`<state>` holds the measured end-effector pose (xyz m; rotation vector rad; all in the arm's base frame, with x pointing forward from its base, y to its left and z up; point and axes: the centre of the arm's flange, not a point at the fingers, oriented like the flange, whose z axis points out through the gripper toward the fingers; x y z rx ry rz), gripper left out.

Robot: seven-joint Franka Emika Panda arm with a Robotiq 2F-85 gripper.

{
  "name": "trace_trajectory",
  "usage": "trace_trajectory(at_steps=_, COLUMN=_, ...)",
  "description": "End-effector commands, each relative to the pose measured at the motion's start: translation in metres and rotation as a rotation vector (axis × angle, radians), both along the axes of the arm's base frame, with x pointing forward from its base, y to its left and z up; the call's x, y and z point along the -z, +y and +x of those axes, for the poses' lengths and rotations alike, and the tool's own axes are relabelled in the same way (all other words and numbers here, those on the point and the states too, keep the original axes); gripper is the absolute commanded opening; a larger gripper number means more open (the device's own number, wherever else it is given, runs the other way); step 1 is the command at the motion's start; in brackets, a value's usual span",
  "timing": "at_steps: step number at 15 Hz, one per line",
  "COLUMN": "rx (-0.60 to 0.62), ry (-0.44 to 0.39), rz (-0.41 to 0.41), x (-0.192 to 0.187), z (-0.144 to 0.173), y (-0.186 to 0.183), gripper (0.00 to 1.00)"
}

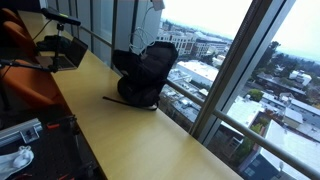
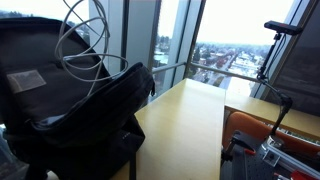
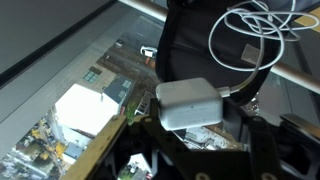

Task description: Put the charging cable inside the bag then put the back flat on the table

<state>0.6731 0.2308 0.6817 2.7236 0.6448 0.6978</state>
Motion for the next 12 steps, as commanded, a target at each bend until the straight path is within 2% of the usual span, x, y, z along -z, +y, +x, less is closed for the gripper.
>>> trace_trajectory(at_steps=1, rx=-0.017, ry=0.029, rz=-0.003, x=0.023, z=-0.011, y=-0.004, gripper=0.40)
trace_trajectory(at_steps=4, rx=-0.030, ry=0.065, rz=-0.023, x=0.046, z=-0.018, y=0.002, gripper=0.40)
trace_trajectory(at_steps=6, rx=-0.038, ry=0.088, rz=-0.037, x=0.061, z=-0.023, y=0.007, gripper=0.88)
trace_trajectory(at_steps=7, rx=-0.043, ry=0.099, rz=-0.044, x=0.067, z=-0.025, y=0.008, gripper=0.88)
trace_trajectory(at_steps=9, rx=-0.049, ry=0.111, rz=-0.052, x=0.075, z=-0.026, y=0.008, gripper=0.98)
trace_trajectory(at_steps=12, rx=-0.050, ry=0.128, rz=-0.058, x=0.078, z=-0.032, y=0.000, gripper=1.00)
